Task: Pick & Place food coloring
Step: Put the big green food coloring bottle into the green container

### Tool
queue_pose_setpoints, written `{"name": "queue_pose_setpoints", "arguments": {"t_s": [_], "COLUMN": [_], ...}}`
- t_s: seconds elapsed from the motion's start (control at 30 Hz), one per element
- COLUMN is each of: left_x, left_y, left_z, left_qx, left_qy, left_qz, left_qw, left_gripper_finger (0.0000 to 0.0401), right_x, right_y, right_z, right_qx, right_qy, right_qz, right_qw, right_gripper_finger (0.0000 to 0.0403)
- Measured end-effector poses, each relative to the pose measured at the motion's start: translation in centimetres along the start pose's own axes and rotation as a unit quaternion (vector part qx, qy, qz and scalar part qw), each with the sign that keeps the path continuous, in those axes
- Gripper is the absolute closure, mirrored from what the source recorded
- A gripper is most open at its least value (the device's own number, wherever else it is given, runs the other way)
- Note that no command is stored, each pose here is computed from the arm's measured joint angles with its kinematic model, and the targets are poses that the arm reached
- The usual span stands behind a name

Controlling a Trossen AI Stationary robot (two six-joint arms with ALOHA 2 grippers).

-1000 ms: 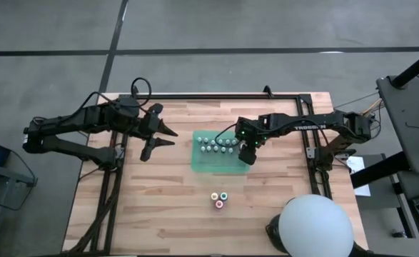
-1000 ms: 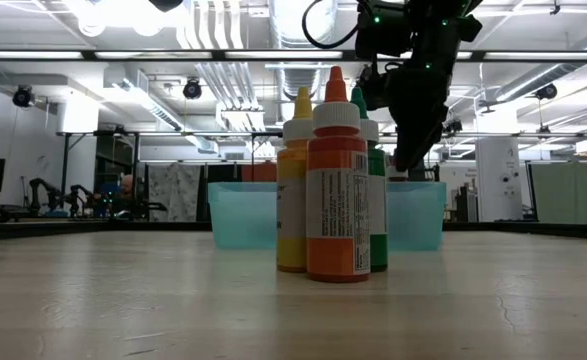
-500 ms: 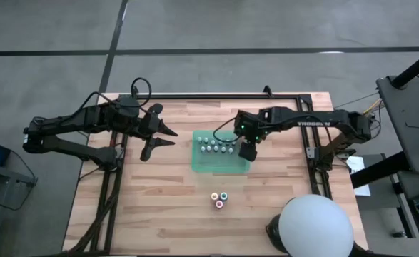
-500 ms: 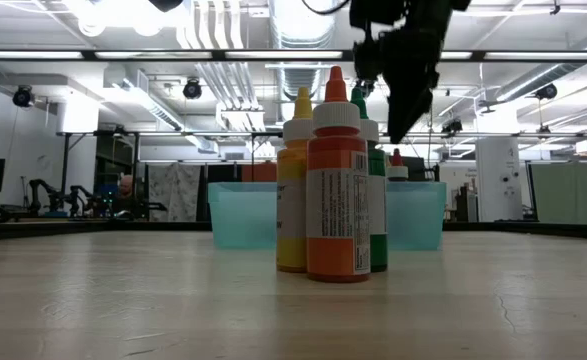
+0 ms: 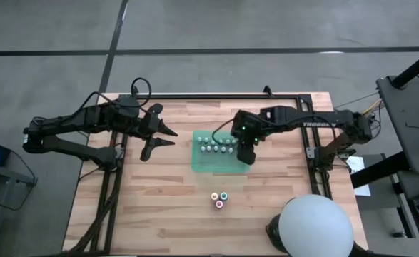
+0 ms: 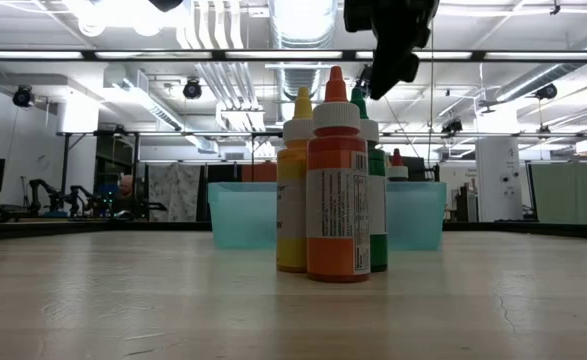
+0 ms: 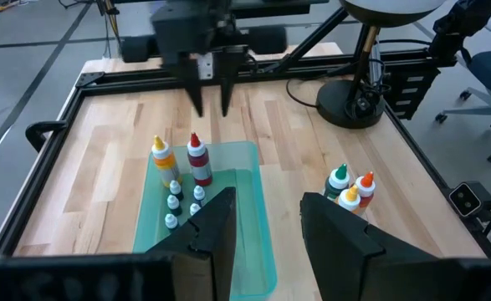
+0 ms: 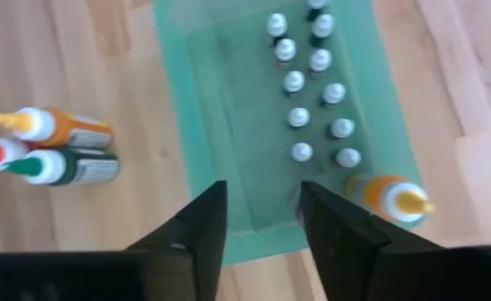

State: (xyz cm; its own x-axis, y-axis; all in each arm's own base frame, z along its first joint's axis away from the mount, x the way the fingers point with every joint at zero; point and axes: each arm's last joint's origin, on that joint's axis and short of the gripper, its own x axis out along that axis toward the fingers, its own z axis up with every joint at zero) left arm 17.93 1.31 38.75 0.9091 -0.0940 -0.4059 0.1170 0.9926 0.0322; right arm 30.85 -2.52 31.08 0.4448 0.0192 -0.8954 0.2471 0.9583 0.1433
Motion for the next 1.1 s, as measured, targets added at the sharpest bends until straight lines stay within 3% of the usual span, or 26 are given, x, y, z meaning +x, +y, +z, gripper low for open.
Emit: {"name": "queue_pose_setpoints", "arguments": {"t_s": [0.27, 0.5, 0.87, 1.1], "left_x": [0.0, 0.0, 0.0, 0.0], "left_y": [0.0, 0.0, 0.0, 0.0], "left_z": [0.0, 0.0, 0.0, 0.0], "left_qx": [0.0, 0.0, 0.0, 0.0], "left_qy": [0.0, 0.0, 0.0, 0.0], "left_qz": [0.0, 0.0, 0.0, 0.0], "left_qw": [1.0, 1.0, 1.0, 1.0], "left_gripper_finger": [0.0293, 0.0293, 0.0293, 0.0293], "right_x": [0.1, 0.2, -0.1, -0.6], "right_y": [2.6, 4.3, 7.8, 10.1], "right_z": [-0.6, -1.0, -0.8, -0.5], "right_qx": [-0.025, -0.033, -0.062, -0.088], "right_qy": [0.005, 0.0, -0.062, -0.111], "right_qz": [0.019, 0.033, 0.084, 0.158], "right_qw": [0.999, 0.999, 0.993, 0.977], "right_gripper_finger": [0.0347, 0.039, 0.0394, 0.0394]}}
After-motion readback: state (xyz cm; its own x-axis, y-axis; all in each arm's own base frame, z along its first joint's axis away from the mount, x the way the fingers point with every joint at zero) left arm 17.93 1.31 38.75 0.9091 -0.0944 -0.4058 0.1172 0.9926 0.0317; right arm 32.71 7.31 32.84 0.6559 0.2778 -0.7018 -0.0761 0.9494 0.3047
